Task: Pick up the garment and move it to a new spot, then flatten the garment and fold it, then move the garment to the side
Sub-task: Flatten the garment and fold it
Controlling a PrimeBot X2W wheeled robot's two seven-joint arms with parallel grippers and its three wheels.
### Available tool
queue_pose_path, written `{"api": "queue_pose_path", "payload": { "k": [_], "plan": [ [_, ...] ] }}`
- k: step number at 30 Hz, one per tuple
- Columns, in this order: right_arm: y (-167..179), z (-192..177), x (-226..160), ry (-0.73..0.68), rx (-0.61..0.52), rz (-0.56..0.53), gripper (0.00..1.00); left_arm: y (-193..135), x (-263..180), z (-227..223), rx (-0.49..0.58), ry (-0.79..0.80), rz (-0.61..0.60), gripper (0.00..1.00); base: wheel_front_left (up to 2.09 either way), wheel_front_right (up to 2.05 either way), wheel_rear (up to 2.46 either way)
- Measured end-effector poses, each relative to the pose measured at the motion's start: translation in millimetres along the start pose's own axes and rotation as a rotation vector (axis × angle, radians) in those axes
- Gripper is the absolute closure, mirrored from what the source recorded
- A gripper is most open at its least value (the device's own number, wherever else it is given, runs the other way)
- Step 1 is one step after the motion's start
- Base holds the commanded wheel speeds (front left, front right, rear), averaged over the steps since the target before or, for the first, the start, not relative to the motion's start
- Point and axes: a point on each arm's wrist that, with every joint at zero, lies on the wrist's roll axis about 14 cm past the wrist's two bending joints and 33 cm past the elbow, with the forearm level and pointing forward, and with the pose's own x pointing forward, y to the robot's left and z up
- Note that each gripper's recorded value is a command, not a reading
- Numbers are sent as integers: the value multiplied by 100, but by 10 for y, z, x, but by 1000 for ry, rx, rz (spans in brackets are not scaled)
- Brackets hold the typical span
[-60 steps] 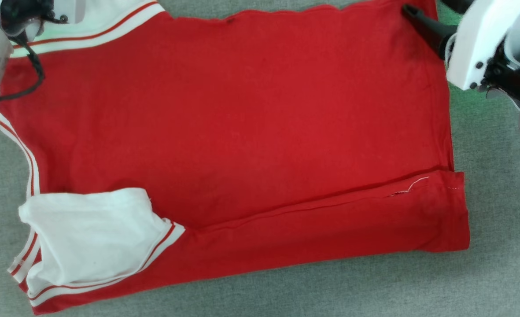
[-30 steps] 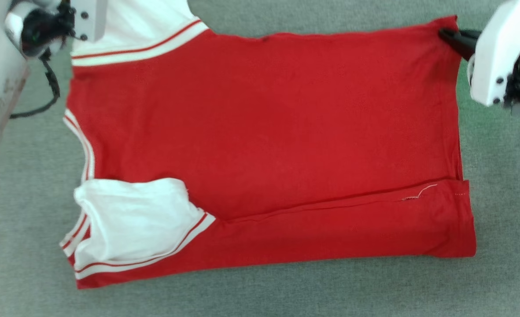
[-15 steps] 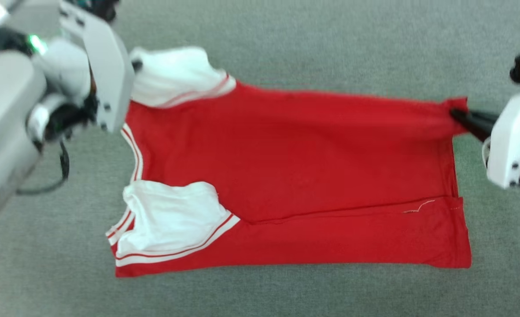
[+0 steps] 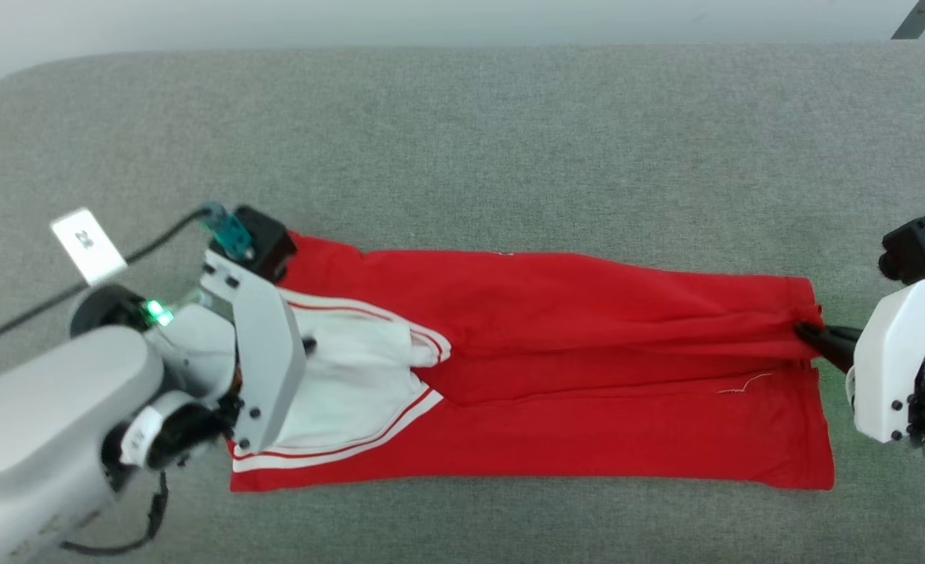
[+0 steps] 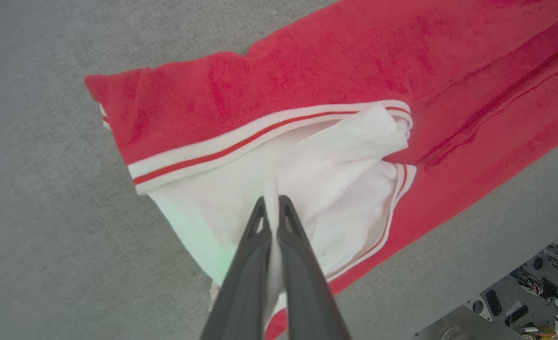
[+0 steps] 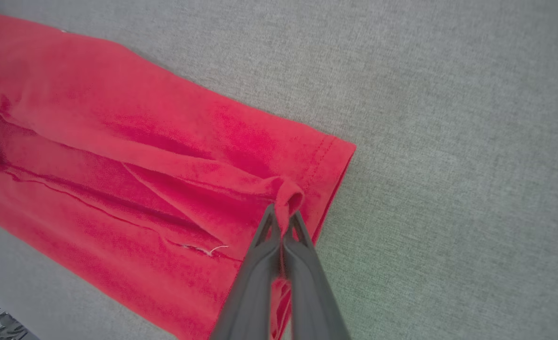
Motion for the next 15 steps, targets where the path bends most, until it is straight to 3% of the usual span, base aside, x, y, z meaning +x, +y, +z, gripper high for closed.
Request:
{"api": "queue_pose_path", "payload": {
  "k": [5,8,10,11,12,13,14,15],
  "plan": [
    [-15,-143,47,48,15,-13,100,-87,107,-171,-32,53,-35,100,0,0,0],
    [2,-212,89,74,26,-8,100,-103,154,-226,-47,75,-46,85,0,0,0],
    [4,-223,103,81,24,-11,100,-96,163,-230,-60,78,-48,59,0,0,0],
    [12,-213,108,81,22,-10,87,-86,162,-226,-62,76,-45,51,0,0,0],
    [17,-206,111,81,23,-10,71,-67,155,-207,-66,66,-39,22,0,0,0],
    [19,-197,112,81,21,-12,58,-53,145,-189,-67,58,-34,0,0,0,0],
    [22,-185,107,80,18,-13,25,-46,133,-173,-67,50,-31,0,0,0,0],
    [19,-179,100,80,16,-15,0,-45,119,-159,-69,44,-29,0,0,0,0]
  ]
}}
